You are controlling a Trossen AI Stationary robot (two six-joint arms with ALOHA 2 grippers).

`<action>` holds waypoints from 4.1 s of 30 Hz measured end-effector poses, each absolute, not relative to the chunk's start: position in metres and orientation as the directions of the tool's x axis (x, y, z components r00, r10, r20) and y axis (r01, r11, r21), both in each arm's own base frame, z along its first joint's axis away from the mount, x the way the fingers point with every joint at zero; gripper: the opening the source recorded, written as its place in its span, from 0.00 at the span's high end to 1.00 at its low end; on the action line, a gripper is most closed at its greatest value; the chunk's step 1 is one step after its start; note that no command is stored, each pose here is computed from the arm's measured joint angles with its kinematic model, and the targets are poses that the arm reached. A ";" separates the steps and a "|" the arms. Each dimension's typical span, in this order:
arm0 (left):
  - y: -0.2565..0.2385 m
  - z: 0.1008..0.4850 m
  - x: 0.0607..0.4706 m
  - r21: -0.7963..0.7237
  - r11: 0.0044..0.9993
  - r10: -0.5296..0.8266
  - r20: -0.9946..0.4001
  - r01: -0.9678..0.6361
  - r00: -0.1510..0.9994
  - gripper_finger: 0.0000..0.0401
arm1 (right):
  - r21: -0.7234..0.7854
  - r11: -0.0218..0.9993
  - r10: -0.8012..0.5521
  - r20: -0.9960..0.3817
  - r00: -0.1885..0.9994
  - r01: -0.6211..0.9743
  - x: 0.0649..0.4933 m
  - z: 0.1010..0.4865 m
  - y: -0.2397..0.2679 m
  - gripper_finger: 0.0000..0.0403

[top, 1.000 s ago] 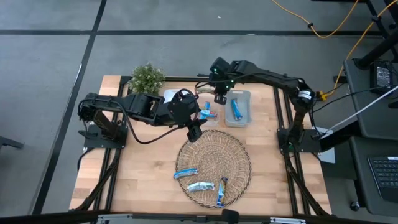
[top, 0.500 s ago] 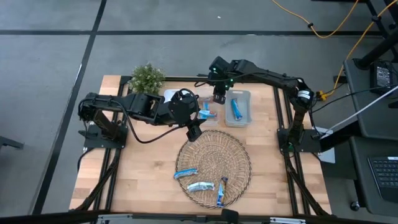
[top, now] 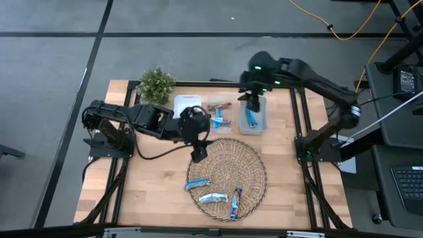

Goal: Pick and place Granola Bars by type
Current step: Put the red granola bar into the transparent bin

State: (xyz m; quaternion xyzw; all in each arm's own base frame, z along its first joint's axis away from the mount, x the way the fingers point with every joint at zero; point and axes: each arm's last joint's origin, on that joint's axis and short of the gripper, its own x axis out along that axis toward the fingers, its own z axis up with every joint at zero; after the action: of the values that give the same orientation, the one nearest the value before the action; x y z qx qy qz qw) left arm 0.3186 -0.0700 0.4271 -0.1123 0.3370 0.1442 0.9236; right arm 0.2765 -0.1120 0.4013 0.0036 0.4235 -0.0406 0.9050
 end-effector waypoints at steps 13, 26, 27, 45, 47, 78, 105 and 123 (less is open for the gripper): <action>-0.096 0.416 0.300 -0.144 0.952 0.060 -0.779 -0.271 0.624 0.45 | -0.183 0.981 -0.153 -0.533 0.832 0.064 0.180 0.476 -0.002 0.64; -0.102 0.411 0.300 -0.212 0.930 0.000 -0.818 -0.301 0.576 0.45 | -0.245 0.969 -0.150 -0.536 0.831 0.017 0.179 0.417 0.035 0.64; -0.103 0.407 0.302 -0.197 0.930 0.012 -0.828 -0.310 0.561 0.45 | -0.243 0.970 -0.139 -0.527 0.838 0.008 0.181 0.408 0.038 0.64; -0.146 0.269 0.372 0.035 0.973 0.054 -0.996 -0.229 0.078 0.45 | -0.220 0.975 -0.043 -0.358 0.933 -0.039 0.163 0.357 0.040 0.64; -0.148 0.266 0.375 0.024 0.973 0.045 -0.995 -0.228 0.089 0.45 | -0.222 0.974 -0.043 -0.350 0.936 -0.038 0.160 0.358 0.039 0.64; -0.176 0.174 0.408 0.034 0.985 0.034 -0.999 -0.167 -0.006 0.34 | -0.200 0.975 0.015 -0.370 0.929 -0.096 0.155 0.358 0.040 0.64; -0.166 0.164 0.397 0.120 0.963 0.074 -0.978 -0.241 -0.194 0.96 | -0.192 0.972 0.051 -0.378 0.924 -0.132 0.155 0.357 0.041 0.64; -0.101 0.403 0.309 -0.058 0.717 0.446 -0.728 -0.694 0.521 0.95 | -0.214 0.967 0.050 -0.381 0.923 -0.141 0.154 0.357 0.041 0.64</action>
State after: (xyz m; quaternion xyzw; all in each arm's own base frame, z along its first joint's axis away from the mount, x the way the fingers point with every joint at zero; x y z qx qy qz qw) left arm 0.3090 -0.1009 0.4026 -0.1736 0.3583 0.3335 0.8545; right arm 0.1544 0.0405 0.3567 -0.1195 0.1899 0.0490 0.9733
